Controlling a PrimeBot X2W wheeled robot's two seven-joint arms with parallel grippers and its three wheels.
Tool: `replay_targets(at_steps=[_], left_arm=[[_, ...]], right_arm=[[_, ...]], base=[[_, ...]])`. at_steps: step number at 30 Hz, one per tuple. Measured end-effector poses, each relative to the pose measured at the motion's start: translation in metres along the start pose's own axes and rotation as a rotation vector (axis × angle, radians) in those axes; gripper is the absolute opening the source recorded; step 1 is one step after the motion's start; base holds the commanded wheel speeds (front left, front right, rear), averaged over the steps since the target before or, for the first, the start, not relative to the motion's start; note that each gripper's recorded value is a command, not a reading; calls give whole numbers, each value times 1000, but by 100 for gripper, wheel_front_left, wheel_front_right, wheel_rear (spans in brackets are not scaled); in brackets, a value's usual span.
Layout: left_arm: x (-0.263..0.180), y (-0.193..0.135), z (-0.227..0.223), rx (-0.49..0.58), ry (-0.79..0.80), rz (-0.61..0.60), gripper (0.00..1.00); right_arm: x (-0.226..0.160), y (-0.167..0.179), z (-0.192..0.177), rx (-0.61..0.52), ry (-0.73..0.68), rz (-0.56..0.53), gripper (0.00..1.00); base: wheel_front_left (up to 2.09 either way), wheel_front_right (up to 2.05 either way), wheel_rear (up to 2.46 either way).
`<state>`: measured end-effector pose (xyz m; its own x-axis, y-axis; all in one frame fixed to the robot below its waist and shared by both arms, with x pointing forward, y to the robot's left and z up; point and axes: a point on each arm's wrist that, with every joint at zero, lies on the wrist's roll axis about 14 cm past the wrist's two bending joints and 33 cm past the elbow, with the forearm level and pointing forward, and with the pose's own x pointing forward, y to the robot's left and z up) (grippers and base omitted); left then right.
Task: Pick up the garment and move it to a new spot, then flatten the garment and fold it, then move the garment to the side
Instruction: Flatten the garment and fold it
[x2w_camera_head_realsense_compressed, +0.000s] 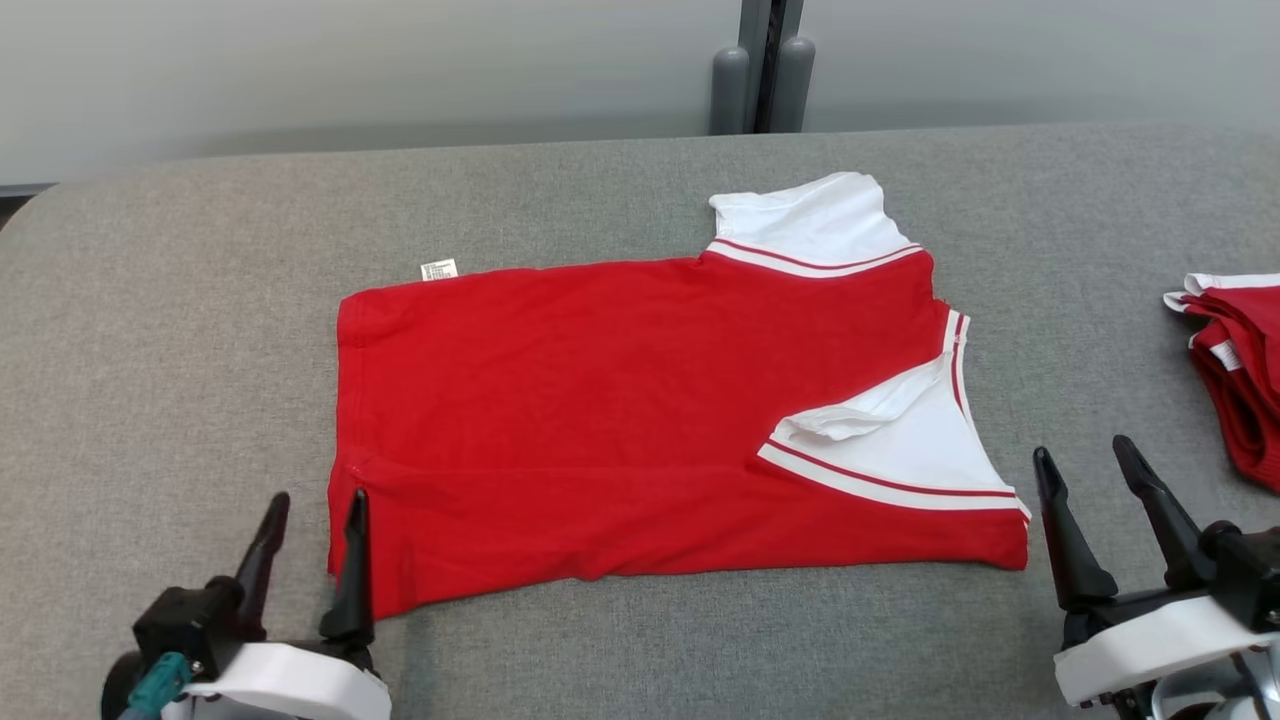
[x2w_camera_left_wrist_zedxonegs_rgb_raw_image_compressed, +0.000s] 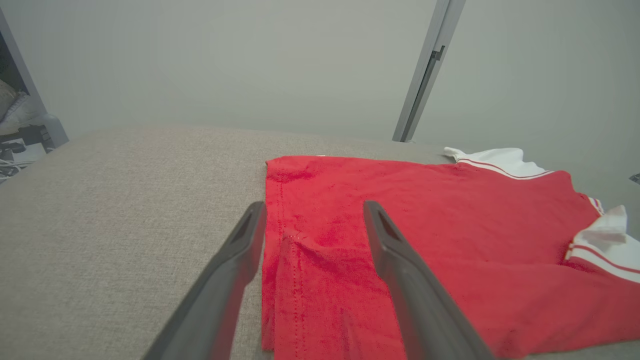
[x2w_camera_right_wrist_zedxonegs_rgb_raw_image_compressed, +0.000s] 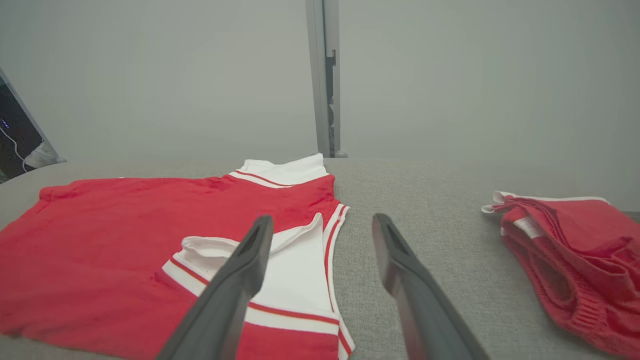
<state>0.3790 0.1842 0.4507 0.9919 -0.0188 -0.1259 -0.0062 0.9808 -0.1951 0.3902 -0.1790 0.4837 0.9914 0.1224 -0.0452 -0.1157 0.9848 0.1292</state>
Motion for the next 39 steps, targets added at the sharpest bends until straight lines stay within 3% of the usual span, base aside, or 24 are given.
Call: replay_targets(at_steps=[11, 24, 25, 26, 27, 28, 39], left_arm=[[-17, 0, -67, -88, 230, 25, 100], [-12, -1, -101, -153, 386, 9, 100], [-12, -1, -102, -149, 392, 7, 76], [-11, -1, -102, -148, 392, 4, 41], [-10, -2, -101, -146, 392, 1, 4], [-9, -2, -101, -144, 391, -1, 0], [-11, -1, -73, -115, 318, -23, 0]], right_arm=[[-8, 6, -80, 26, 250, 15, 100], [0, 10, -113, 53, 344, 12, 100], [0, 11, -116, 53, 354, 16, 80], [1, 13, -116, 54, 356, 21, 36], [2, 15, -116, 57, 357, 24, 0], [3, 16, -117, 63, 358, 27, 0], [-3, 20, -100, 117, 298, 14, 0]], base=[[0, 0, 0], [0, 0, 0], [0, 0, 0], [0, 0, 0], [0, 0, 0], [0, 0, 0], [0, 0, 0]])
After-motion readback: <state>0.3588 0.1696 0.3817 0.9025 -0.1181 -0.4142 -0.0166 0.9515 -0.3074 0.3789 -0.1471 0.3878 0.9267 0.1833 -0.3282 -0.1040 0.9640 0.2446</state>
